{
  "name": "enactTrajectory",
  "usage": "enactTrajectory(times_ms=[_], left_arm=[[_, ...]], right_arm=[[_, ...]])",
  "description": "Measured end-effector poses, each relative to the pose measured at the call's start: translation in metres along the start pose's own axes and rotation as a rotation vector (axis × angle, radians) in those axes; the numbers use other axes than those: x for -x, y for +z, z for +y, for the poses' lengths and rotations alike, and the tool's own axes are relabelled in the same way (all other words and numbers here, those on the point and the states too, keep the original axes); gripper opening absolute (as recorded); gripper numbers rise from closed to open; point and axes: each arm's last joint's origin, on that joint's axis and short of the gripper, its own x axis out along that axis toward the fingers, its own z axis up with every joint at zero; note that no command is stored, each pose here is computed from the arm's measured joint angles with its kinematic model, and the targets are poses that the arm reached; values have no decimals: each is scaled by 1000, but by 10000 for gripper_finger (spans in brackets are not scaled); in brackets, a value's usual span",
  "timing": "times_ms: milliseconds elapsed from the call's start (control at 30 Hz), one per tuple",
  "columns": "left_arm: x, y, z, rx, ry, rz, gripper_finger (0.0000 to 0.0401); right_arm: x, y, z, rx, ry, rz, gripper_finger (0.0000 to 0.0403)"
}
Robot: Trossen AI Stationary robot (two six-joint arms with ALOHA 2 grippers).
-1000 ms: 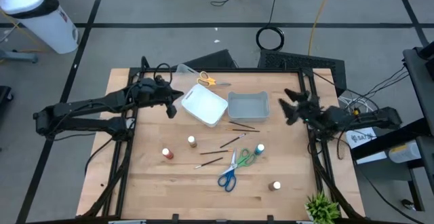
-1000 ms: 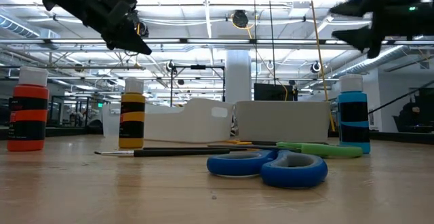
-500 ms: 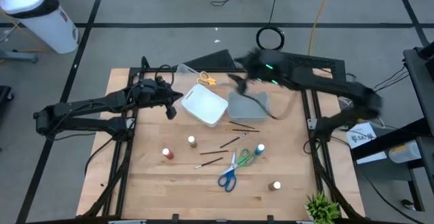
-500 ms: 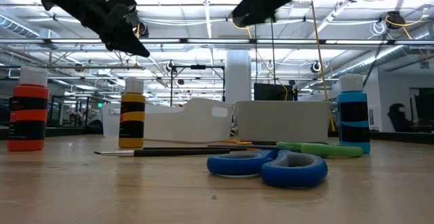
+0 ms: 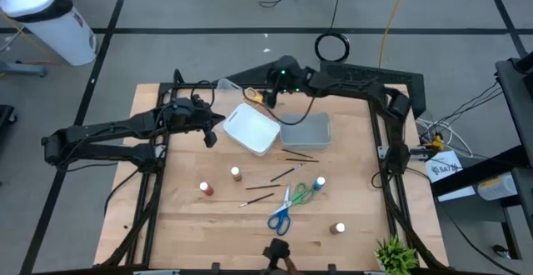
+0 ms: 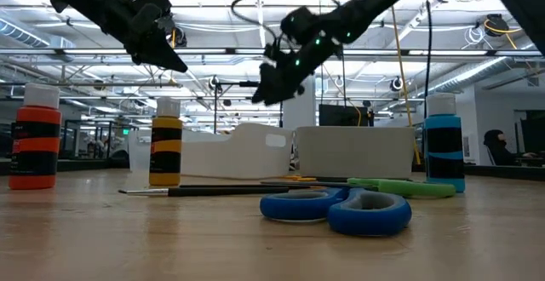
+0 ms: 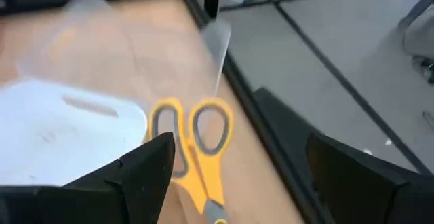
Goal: Pick & Place Paint Supplies
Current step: Put the yellow scissors into the transparent bin
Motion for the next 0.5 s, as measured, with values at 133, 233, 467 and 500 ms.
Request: enactTrajectory(times_ms=[133, 233, 467, 500], left_arm=[[0, 0, 0, 0, 1, 0, 26], [0, 0, 0, 0, 1, -1, 26], [0, 0, 0, 5, 7, -4, 26], [0, 0, 0, 10, 7, -5, 26]], right_arm=[[-16, -10, 1, 0, 1, 2, 313], [-25, -13, 1, 0, -6, -29, 313], [-45, -9, -4, -3, -13, -35, 313], [-47, -7, -5, -3, -14, -38, 313]])
